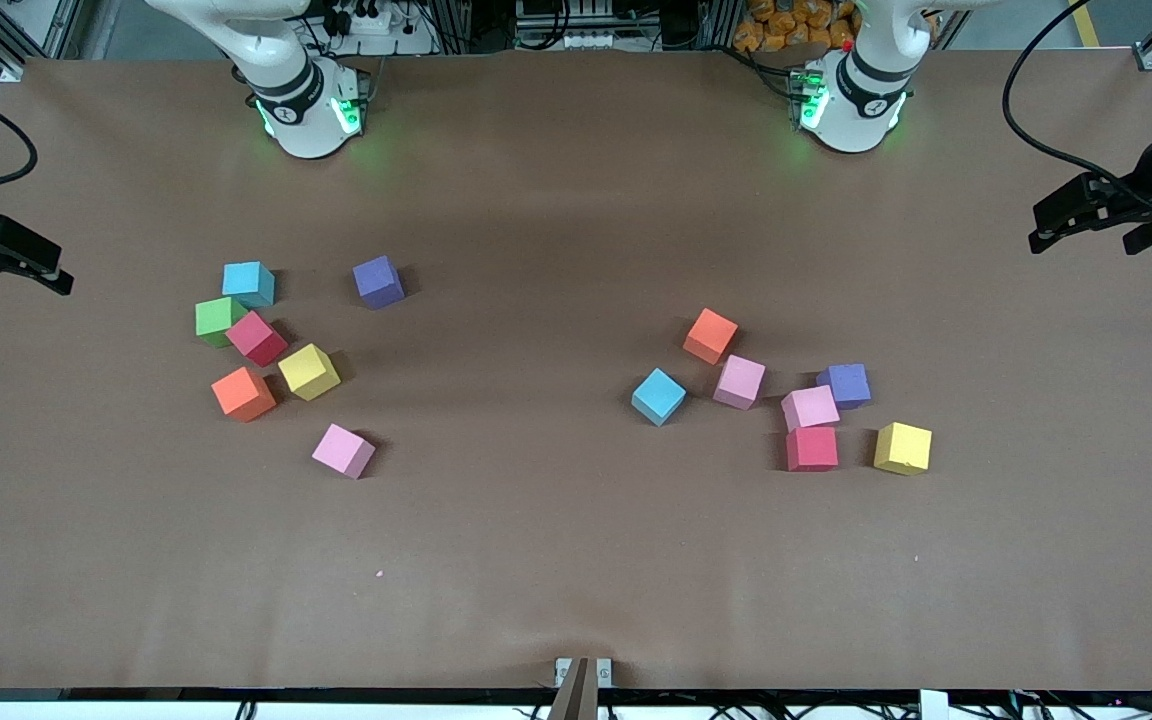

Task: Form number 2 with 11 blocks
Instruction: 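Move the left gripper toward the orange cube while the right gripper reaches the blue cube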

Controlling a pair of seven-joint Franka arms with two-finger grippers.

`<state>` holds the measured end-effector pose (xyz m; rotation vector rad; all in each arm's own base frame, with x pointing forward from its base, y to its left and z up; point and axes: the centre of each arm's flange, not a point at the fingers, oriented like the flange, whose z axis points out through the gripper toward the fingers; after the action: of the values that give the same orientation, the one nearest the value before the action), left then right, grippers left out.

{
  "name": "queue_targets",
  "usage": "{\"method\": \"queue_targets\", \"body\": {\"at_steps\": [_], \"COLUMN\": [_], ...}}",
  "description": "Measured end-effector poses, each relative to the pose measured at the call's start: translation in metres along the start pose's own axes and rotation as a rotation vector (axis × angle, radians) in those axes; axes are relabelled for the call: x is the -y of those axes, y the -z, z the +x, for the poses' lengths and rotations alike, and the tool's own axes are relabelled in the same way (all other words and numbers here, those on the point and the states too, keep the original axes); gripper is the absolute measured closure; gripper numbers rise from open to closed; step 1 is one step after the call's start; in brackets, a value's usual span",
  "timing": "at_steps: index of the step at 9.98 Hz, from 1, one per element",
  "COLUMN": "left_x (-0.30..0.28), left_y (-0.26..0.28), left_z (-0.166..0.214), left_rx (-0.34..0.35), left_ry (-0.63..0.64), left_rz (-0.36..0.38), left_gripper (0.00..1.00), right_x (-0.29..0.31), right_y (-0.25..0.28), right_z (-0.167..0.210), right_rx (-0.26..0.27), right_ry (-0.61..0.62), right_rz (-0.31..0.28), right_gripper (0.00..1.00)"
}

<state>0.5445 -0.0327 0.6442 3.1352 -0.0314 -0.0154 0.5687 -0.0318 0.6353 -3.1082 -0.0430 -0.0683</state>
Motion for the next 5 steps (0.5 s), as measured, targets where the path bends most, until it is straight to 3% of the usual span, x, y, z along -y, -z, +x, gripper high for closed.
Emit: {"method": "queue_targets", "body": {"at_steps": [5], "left_x": [-0.023], "left_y": [-0.004], "left_z": [0.000], "left_rx": [0.008], "left_ry": [0.017], "left_rz": [0.001], "left_gripper": [0.00], "right_x": [0.000], "right_y": [0.000], "right_z": [0.000], "right_rx": [0.004], "right_ry": [0.000], "right_rz": [-0.001], "right_gripper": [0.00]}}
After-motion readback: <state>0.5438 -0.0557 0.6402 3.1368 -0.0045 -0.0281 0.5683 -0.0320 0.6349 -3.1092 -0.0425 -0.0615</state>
